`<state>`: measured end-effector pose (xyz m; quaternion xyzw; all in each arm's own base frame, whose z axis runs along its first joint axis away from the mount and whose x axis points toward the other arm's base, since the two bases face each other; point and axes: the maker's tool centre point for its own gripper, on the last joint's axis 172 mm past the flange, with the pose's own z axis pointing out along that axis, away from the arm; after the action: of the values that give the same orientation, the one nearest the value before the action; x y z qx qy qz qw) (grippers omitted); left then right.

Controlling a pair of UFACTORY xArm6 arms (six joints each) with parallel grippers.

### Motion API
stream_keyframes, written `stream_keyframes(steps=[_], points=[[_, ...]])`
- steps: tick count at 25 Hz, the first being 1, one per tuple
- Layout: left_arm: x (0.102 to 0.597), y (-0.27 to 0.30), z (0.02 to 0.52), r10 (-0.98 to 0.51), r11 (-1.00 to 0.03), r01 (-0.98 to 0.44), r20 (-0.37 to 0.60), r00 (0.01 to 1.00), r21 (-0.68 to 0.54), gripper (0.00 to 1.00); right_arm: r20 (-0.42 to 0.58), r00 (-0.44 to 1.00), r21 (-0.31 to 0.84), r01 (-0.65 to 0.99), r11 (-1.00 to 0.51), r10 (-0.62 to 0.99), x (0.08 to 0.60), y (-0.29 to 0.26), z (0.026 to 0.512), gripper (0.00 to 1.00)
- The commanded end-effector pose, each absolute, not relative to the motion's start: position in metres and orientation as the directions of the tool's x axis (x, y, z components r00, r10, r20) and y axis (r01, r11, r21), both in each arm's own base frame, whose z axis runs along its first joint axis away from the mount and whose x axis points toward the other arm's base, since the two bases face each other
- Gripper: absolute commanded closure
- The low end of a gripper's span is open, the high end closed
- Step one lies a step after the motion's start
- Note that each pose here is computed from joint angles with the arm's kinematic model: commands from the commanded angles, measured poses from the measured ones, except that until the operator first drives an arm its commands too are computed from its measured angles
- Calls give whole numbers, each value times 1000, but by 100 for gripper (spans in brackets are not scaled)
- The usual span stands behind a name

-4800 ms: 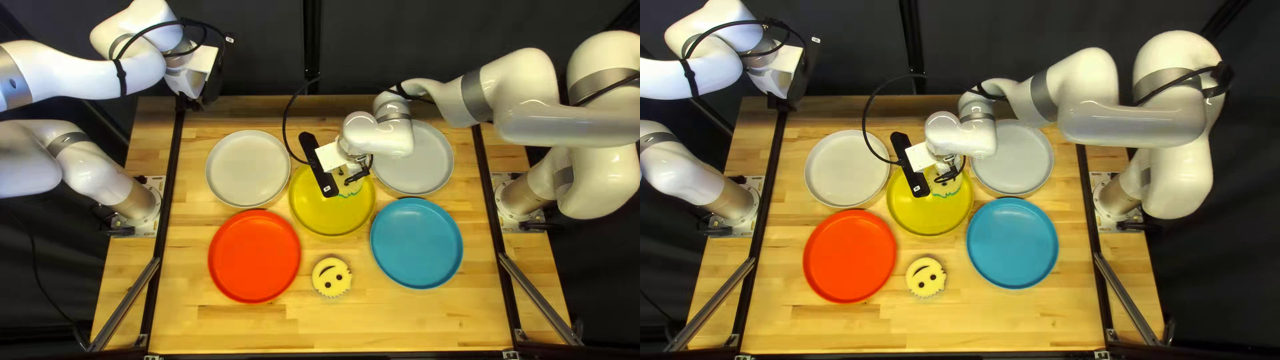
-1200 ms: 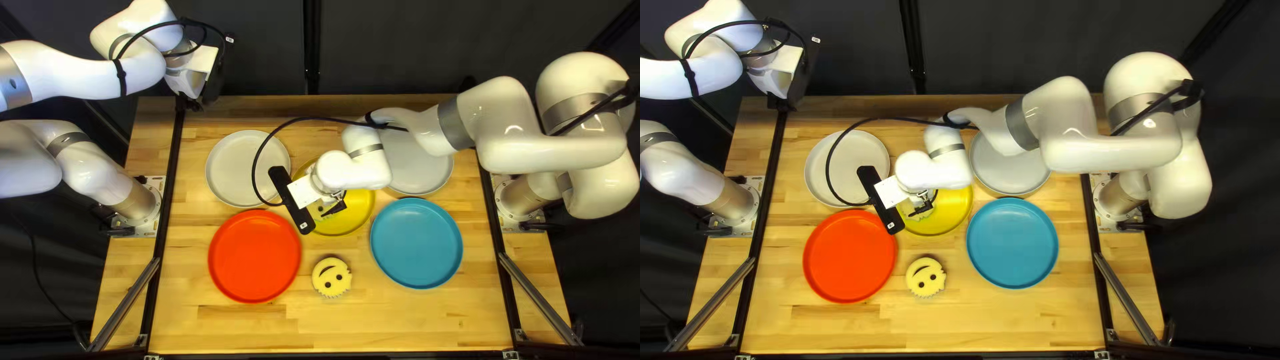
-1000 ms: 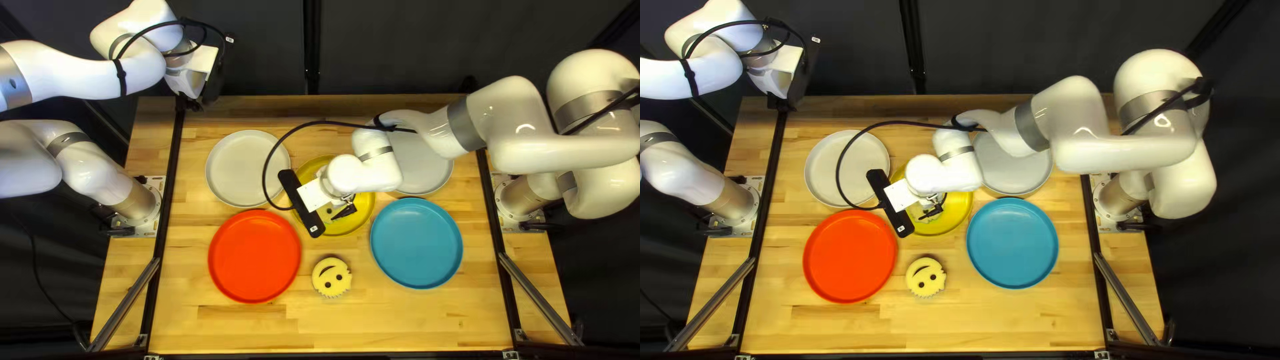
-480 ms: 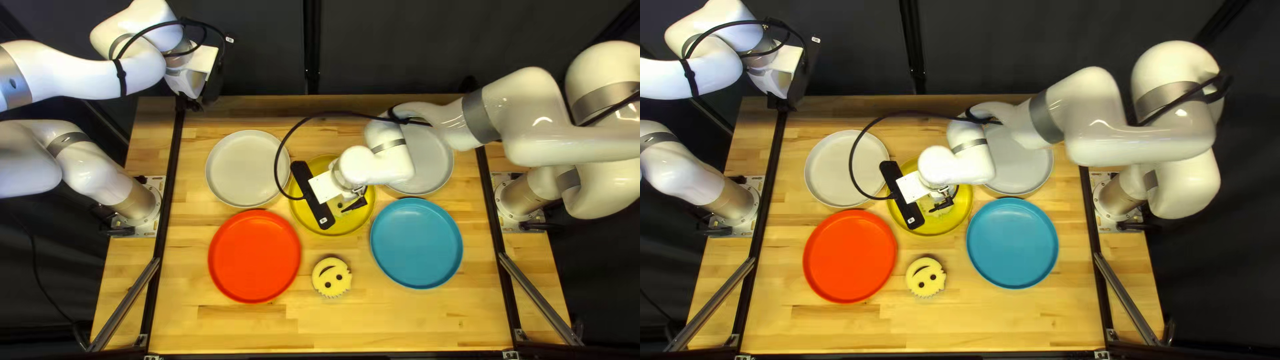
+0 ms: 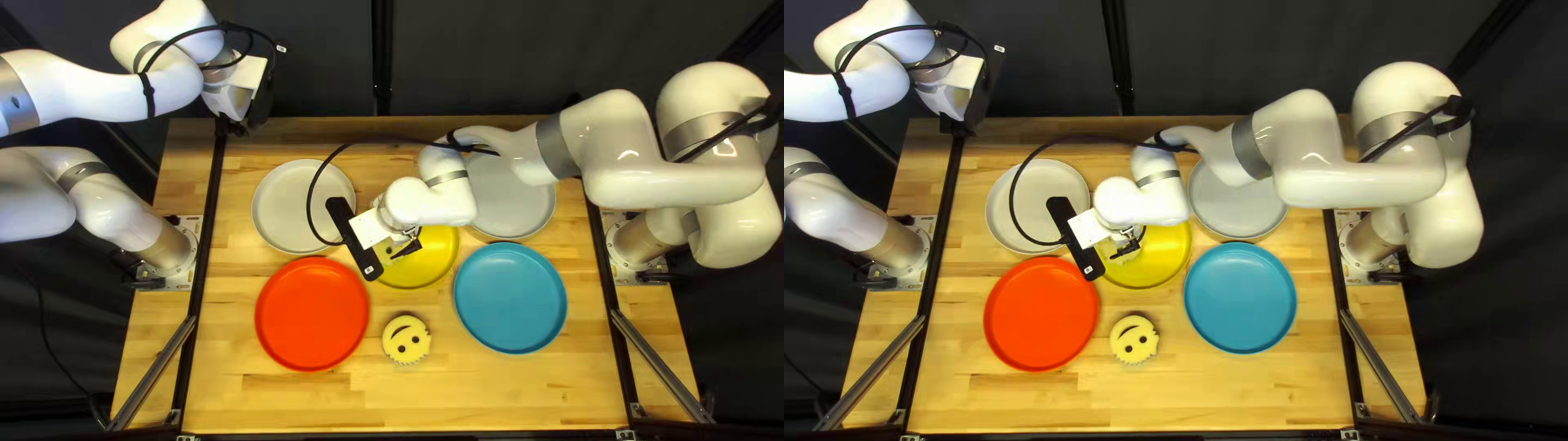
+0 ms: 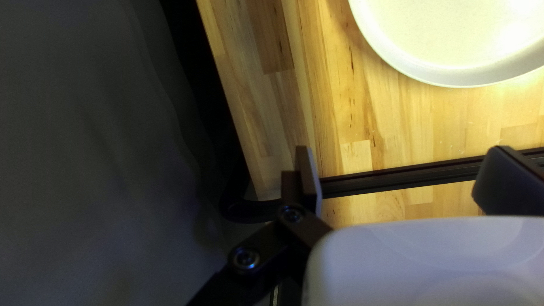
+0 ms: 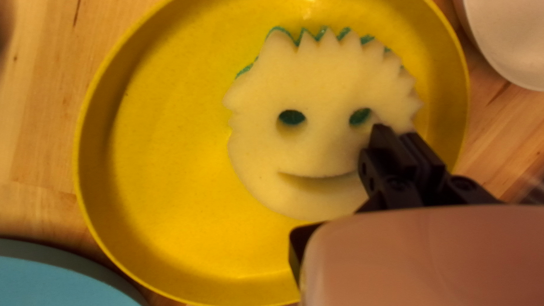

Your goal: Pick up sponge and scrub the plate

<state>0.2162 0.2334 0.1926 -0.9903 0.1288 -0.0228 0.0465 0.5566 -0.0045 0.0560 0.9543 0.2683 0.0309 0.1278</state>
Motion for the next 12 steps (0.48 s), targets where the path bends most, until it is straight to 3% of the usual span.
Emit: stream_keyframes(steps=[1,12], points=[[216,233,193,-257,-962,-253,33,966,-98,0,-15,854,257,506,-823,521,540,0,54,100],[216,233,193,-257,-962,-253,33,966,-98,0,-59,871,214,489,-846,488,497,-22,49,100]])
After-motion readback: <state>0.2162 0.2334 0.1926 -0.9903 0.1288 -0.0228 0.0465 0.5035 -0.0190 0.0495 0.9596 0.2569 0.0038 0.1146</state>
